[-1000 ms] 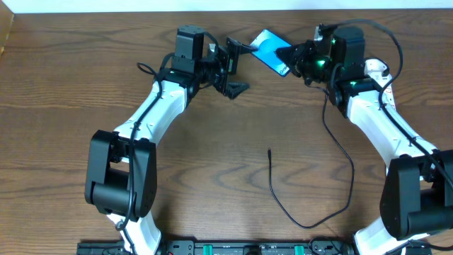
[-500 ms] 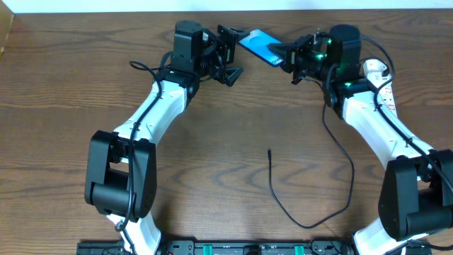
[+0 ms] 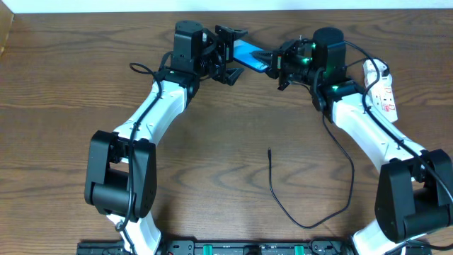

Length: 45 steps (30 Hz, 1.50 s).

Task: Plug charger to phone and switch on socket

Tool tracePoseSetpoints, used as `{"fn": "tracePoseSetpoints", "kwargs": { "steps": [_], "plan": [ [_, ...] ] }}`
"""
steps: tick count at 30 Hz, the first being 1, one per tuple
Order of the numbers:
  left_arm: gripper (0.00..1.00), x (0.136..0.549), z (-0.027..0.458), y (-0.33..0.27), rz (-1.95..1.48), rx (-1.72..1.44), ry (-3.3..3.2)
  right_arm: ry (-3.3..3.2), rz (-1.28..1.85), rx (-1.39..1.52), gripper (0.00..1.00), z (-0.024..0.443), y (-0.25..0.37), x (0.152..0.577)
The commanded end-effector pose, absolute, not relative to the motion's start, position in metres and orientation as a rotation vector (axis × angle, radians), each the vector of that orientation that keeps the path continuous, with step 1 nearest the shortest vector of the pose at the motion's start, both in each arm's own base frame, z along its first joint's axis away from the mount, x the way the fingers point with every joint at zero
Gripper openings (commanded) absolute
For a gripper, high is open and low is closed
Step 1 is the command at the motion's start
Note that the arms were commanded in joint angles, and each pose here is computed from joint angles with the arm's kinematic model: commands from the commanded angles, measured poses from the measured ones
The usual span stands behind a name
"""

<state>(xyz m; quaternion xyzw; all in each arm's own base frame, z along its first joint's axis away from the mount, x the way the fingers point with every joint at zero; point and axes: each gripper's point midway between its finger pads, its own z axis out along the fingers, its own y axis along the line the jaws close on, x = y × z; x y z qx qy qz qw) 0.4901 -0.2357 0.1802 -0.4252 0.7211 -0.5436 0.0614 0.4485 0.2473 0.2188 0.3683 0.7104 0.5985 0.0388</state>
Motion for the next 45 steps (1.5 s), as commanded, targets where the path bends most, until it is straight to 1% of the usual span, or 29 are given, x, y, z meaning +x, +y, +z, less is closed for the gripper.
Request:
{"fn": "tracePoseSetpoints", "kwargs": {
  "steps": [1,2,3,8,14,17,23,25,32,33,34,35,36,37,38,39,40,41,45],
  "plan": [
    [0.83,0.494,0.199,-0.234,-1.659,-1.257,2.141,2.178,1.888,1.102,0.01,0.231,0.254,0.447],
    [0.78,0.494,0.199,-0.234,-1.659,-1.257,2.141,2.178,1.888,1.102,0.01,0.231,0.254,0.447],
    [0.75,0.494,0.199,-0.234,-1.659,-1.257,2.141,2.178,1.888,1.103,0.01,0.231,0.254,0.447],
    [0.51,0.494,0.199,-0.234,-1.659,-1.257,2.141,2.186,1.898,1.095,0.01,0.232,0.255,0.445],
    [0.31,0.494,0.199,-0.234,-1.659,-1.257,2.141,2.195,1.906,1.087,0.01,0.232,0.256,0.443],
    [0.23,0.494,0.199,-0.234,-1.659,-1.257,2.141,2.197,1.908,1.085,0.01,0.232,0.256,0.443],
    [0.09,0.494,0.199,-0.234,-1.659,-1.257,2.141,2.209,1.92,1.075,0.01,0.233,0.257,0.441],
    [0.08,0.494,0.199,-0.234,-1.659,-1.257,2.141,2.209,1.919,1.075,0.01,0.233,0.257,0.441],
    [0.07,0.494,0.199,-0.234,-1.659,-1.257,2.141,2.211,1.916,1.071,0.01,0.232,0.257,0.44],
    [0.07,0.494,0.199,-0.234,-1.659,-1.256,2.141,2.212,1.909,1.046,0.05,0.232,0.257,0.441],
    [0.07,0.494,0.199,-0.234,-1.657,-1.251,2.143,2.214,1.902,1.021,0.21,0.233,0.257,0.441],
    [0.07,0.494,0.199,-0.234,-1.654,-1.239,2.145,2.216,1.894,0.994,0.34,0.233,0.257,0.441],
    [0.07,0.494,0.199,-0.234,-1.652,-1.23,2.147,2.217,1.884,0.966,0.52,0.233,0.257,0.441],
    [0.07,0.494,0.199,-0.234,-1.648,-1.223,2.148,2.218,1.878,0.948,0.65,0.232,0.257,0.441],
    [0.07,0.495,0.199,-0.233,-1.645,-1.215,2.148,2.219,1.873,0.931,0.82,0.233,0.257,0.441],
    [0.07,0.495,0.199,-0.232,-1.642,-1.211,2.148,2.218,1.872,0.93,0.91,0.233,0.257,0.441],
    [0.07,0.496,0.199,-0.23,-1.639,-1.207,2.145,2.215,1.873,0.928,0.98,0.233,0.257,0.441],
    [0.07,0.497,0.199,-0.228,-1.637,-1.21,2.142,2.214,1.873,0.929,0.99,0.233,0.256,0.441],
    [0.07,0.503,0.199,-0.211,-1.628,-1.195,2.128,2.185,1.863,0.871,0.99,0.238,0.248,0.447]
  ]
}}
